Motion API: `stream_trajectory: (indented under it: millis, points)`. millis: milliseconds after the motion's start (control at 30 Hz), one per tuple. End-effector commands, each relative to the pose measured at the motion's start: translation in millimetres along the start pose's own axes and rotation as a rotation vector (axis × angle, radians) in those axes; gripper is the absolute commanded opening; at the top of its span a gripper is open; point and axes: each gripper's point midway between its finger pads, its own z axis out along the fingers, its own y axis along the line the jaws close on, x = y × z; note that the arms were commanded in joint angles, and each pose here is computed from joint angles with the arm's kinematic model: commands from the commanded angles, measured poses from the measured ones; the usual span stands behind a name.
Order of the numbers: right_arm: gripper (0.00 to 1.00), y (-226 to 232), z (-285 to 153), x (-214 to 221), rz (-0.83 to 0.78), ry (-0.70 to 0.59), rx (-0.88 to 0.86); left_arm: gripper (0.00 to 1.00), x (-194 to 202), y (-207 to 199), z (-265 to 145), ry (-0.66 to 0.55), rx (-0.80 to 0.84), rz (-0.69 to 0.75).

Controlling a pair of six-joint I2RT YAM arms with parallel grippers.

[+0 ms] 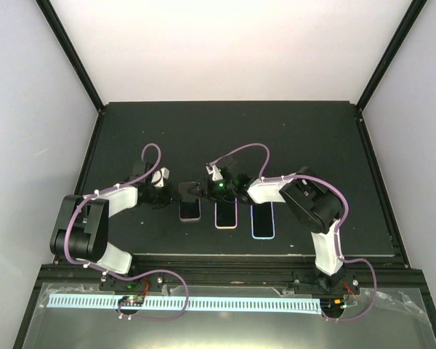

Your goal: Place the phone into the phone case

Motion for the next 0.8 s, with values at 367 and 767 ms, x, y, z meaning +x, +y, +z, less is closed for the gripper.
stream_trajectory:
  millis: [367,767]
  points:
    - [0.46,-58.1,3.3,9.0,-0.028,0.033,0.318,0.15,35.2,20.3,12.4,0.091,-0.009,-0.065]
    - [0.48,17.3,19.8,-3.6,-0.019,0.041,-0.014,0.04,34.5,30.8,14.3,0.062,-0.048,-0.092]
